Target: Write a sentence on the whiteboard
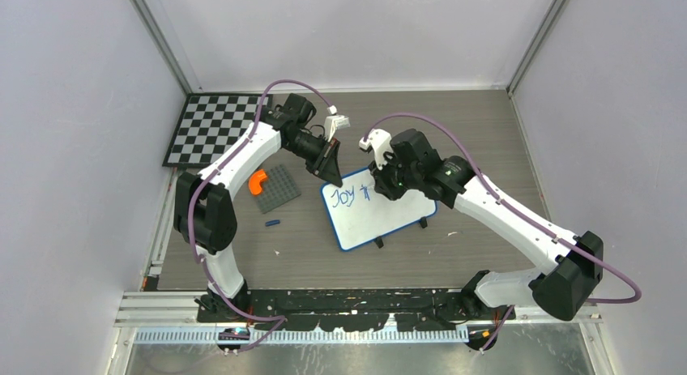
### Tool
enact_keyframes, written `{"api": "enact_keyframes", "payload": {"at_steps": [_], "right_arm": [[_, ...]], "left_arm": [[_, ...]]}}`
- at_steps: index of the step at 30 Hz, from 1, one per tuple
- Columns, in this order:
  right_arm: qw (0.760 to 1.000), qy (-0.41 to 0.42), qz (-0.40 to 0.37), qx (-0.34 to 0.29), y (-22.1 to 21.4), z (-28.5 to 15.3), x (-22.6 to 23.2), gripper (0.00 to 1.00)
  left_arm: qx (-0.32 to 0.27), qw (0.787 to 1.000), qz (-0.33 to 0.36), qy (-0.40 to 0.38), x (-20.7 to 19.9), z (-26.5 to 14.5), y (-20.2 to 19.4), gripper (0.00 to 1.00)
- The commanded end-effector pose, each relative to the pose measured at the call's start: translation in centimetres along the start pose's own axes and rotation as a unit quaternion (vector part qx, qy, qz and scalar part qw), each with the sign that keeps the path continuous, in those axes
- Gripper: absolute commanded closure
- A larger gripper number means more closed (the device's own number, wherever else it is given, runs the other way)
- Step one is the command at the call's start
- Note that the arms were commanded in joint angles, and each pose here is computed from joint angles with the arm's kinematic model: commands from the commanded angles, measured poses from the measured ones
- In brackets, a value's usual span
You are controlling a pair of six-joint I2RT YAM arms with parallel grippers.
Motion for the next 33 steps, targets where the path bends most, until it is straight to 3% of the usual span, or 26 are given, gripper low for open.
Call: {"api": "enact_keyframes", "payload": {"at_steps": [1,24,33], "right_arm": [[0.999,-0.023,-0.007,-0.034,1.8,-0.1,-0.6,1.0],[1.0,-0.021,0.004,0.014,-2.0,0.3,-1.5,1.0],[1.0,0.028,0.005,-0.007,0.2,-2.3,0.3,1.0]], "left_arm": [[0.016,1.0,0.0,0.005,-0.3,0.5,-0.3,1.0],[0.017,1.0,-0.001,0.004,-0.2,0.6,-0.4,1.0],[0.016,1.0,-0.001,0.0,-0.2,0.7,-0.2,1.0]]}}
Point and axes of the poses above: each gripper's point midway between its finger pads, its own z axis out along the fingers, its own x axis along the line the jaws close on, y = z × x, the point moved 5 cm from there along -z, back along the fingers, and after that the axes turned 14 degrees about z, right-handed, at the moved point
